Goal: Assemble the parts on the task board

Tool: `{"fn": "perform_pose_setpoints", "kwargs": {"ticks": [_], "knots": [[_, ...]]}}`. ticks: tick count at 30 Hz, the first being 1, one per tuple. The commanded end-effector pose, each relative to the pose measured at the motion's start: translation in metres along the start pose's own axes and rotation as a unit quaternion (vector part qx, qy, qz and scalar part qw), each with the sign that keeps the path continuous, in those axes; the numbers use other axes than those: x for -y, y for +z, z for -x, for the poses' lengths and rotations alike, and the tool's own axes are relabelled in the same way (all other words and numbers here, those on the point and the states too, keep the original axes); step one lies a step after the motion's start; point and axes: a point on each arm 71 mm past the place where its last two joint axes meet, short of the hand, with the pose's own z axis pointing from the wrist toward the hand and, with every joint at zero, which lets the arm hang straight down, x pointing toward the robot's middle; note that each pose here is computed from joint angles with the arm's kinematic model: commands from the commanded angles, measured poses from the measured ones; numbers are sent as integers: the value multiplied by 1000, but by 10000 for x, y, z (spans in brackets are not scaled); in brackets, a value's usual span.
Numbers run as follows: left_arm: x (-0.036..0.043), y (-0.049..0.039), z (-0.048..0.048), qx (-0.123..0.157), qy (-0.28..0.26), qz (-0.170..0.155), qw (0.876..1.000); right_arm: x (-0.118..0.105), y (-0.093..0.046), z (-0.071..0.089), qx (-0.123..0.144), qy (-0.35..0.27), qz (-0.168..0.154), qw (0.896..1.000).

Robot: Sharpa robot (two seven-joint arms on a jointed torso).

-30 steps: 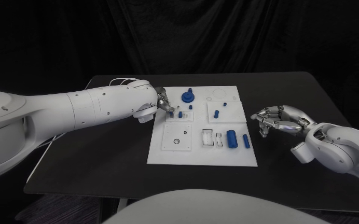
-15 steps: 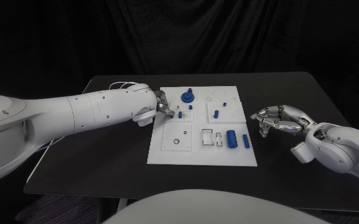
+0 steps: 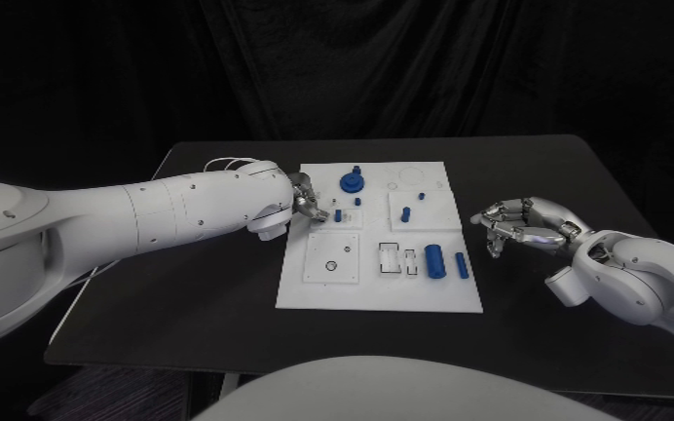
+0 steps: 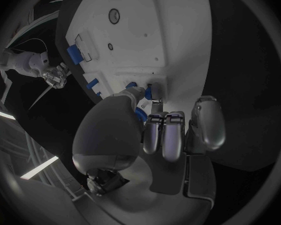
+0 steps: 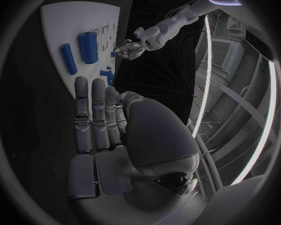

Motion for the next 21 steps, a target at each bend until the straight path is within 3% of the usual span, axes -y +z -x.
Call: {"fn": "perform_pose_setpoints", "kwargs": {"ticks": [1,9,17,21], "knots": [[-32,-1,-13,5,-6,-3,1000,10,0,-7,0,0,-2,1000],[-53,-41,3,18,-16,-20,999,13,7,-12,-1,0,-4,1000],[-77,-138,39,47,-34,-66,996,22,-3,1,0,0,-7,1000],[-119,-202,42,32,-33,-74,996,27,-3,10,1,-1,-8,1000]]}}
